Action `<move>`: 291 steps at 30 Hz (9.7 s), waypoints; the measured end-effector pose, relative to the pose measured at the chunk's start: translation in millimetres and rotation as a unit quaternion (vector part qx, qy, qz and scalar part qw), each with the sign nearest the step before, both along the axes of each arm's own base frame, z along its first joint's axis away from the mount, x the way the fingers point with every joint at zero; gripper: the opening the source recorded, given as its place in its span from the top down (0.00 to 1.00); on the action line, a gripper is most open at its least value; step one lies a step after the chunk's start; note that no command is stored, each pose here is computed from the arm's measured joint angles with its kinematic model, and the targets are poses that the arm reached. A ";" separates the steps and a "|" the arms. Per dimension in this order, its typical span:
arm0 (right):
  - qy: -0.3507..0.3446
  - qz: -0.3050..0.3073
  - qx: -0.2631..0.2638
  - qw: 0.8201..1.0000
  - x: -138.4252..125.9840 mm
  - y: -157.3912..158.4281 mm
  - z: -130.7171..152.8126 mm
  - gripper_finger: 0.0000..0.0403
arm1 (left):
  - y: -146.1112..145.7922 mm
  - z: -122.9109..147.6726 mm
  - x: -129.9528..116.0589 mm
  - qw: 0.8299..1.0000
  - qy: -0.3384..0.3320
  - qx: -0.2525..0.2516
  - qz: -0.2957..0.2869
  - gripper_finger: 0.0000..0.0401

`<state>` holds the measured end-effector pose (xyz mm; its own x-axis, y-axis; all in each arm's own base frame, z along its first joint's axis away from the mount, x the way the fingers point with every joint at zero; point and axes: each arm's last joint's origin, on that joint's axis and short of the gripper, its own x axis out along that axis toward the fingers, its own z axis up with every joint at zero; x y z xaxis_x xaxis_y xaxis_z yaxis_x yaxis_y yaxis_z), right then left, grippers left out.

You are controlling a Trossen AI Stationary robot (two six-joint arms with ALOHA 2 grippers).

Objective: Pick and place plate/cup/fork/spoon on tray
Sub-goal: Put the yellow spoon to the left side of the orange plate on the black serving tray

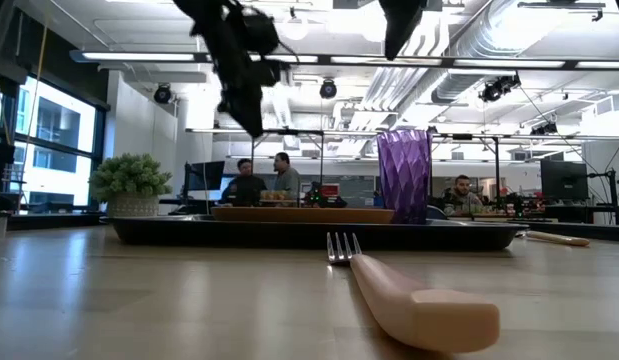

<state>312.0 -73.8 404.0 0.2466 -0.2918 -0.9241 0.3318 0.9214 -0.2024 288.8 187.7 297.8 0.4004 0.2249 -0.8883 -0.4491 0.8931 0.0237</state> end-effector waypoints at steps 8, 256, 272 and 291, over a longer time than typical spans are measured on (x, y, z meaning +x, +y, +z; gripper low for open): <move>-0.018 -0.044 0.042 0.998 -17.9 -10.7 3.0 0.71 | -22.5 56.3 -34.3 0.995 -0.068 0.067 -0.028 0.78; -0.273 -0.524 0.101 0.801 -90.6 66.1 -34.5 0.93 | -64.4 109.3 -110.1 0.982 -0.116 0.081 0.122 0.74; -0.342 -0.436 0.184 0.812 -47.6 91.7 -35.0 0.93 | -64.3 108.7 -110.9 0.982 -0.110 0.085 0.127 0.71; -0.333 -0.391 0.222 0.829 -35.3 118.7 -40.9 0.93 | -63.0 109.0 -112.0 0.979 -0.099 0.107 0.144 0.71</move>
